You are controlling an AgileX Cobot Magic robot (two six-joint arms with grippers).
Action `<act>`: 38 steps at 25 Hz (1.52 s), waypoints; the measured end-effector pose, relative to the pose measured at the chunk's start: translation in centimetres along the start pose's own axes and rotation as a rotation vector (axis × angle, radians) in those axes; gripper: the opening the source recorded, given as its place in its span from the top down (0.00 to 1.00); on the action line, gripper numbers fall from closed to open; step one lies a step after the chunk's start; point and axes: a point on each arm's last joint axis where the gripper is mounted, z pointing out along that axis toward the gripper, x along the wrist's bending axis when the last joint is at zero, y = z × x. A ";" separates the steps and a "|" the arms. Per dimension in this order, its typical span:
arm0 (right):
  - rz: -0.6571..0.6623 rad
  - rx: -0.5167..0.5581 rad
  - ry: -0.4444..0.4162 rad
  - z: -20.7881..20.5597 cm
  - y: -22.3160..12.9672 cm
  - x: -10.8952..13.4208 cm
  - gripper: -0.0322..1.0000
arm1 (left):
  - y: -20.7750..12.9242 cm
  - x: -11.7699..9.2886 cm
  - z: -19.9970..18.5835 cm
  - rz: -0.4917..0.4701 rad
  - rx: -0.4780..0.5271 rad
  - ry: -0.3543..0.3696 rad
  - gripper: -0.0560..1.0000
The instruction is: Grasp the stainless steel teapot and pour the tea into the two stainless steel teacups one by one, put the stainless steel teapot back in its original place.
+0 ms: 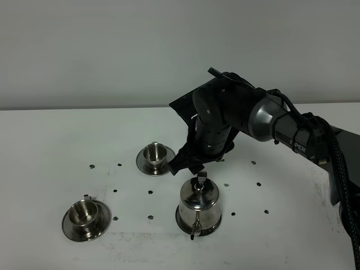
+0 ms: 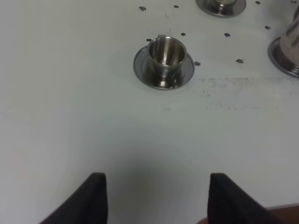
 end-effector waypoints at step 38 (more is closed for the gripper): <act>-0.068 -0.272 -0.093 -7.0 -3.5 -2.7 0.49 | 0.0 0.0 0.0 0.000 0.000 0.000 0.47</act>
